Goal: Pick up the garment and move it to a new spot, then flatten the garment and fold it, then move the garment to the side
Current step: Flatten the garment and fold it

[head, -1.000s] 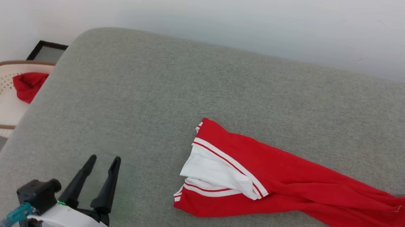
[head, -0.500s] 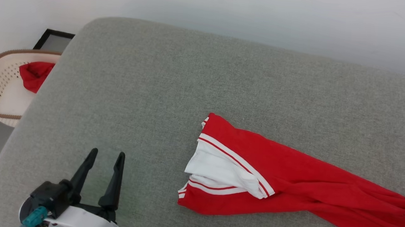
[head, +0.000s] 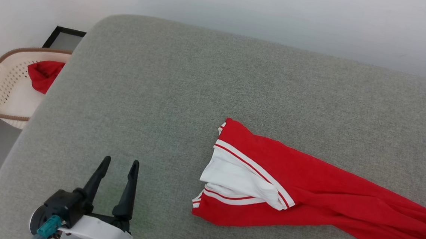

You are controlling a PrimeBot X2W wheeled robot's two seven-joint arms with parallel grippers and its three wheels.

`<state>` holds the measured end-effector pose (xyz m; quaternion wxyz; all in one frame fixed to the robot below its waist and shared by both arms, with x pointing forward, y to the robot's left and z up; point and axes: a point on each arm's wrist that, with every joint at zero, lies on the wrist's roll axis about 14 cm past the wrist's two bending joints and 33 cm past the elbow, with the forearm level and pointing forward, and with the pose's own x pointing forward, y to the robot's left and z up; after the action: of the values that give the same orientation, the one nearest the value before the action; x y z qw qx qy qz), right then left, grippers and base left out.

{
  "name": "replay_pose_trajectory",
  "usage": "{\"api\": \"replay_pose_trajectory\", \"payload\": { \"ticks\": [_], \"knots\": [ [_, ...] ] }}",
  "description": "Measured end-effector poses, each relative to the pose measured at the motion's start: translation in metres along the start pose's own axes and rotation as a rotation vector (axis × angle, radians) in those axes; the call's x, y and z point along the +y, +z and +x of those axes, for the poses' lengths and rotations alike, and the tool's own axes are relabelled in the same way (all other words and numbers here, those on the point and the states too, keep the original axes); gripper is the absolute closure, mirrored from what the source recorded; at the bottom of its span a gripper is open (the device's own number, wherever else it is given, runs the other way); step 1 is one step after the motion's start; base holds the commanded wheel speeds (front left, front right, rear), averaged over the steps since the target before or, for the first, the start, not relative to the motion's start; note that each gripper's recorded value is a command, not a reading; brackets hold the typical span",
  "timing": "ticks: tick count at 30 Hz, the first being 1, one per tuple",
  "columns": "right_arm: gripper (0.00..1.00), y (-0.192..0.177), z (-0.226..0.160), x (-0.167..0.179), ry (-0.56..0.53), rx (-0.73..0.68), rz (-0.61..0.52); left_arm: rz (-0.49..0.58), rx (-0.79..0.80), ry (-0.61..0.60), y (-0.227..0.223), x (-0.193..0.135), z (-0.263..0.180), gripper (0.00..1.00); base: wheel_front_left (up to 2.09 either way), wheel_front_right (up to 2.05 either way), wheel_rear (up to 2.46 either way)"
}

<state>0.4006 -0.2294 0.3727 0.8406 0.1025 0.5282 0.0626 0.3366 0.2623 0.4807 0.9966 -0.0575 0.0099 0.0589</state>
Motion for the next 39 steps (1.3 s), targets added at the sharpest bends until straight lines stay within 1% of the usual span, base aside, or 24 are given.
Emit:
{"api": "replay_pose_trajectory", "payload": {
  "ticks": [4,8,11,15,20,24,27,30,32,34,39],
  "knots": [
    [1.00,-0.002,0.003,0.009,0.022,-0.005,-0.008,-0.002,-0.001,0.004,0.000,0.001,0.000,0.00,0.00,0.00,0.00],
    [1.00,0.001,0.001,0.009,0.024,-0.032,-0.015,-0.005,0.001,-0.004,-0.001,-0.002,0.000,0.00,0.00,0.00,0.00],
    [1.00,0.010,-0.002,0.008,0.025,-0.084,-0.009,-0.010,0.002,-0.012,-0.002,-0.004,0.002,0.00,0.00,0.00,0.00],
    [1.00,0.034,-0.011,0.001,0.011,-0.195,0.010,-0.018,-0.001,-0.019,-0.002,-0.008,0.006,0.00,0.00,0.00,0.00],
    [1.00,0.059,-0.032,-0.039,-0.088,-0.300,0.036,-0.026,-0.002,-0.036,-0.003,-0.013,0.012,0.00,0.00,0.00,0.00],
    [1.00,0.078,-0.056,-0.087,-0.223,-0.377,0.063,-0.027,0.014,-0.052,-0.008,-0.017,0.018,0.00,0.00,0.00,0.00],
    [1.00,0.085,-0.070,-0.118,-0.314,-0.408,0.082,-0.026,0.026,-0.066,-0.012,-0.021,0.023,0.00,0.00,0.00,0.00],
    [1.00,0.087,-0.080,-0.137,-0.372,-0.425,0.090,-0.023,0.037,-0.077,-0.015,-0.023,0.026,0.00,0.00,0.00,0.00],
    [1.00,0.084,-0.080,-0.138,-0.374,-0.424,0.099,-0.023,0.043,-0.081,-0.017,-0.024,0.027,0.00,0.00,0.00,0.00],
    [1.00,0.082,-0.077,-0.132,-0.353,-0.424,0.101,-0.025,0.044,-0.082,-0.018,-0.024,0.027,0.00,0.00,0.00,0.00],
    [1.00,0.079,-0.067,-0.099,-0.272,-0.412,0.036,-0.034,0.047,-0.098,-0.019,-0.030,0.024,0.00,0.00,0.00,0.00]
  ]
}}
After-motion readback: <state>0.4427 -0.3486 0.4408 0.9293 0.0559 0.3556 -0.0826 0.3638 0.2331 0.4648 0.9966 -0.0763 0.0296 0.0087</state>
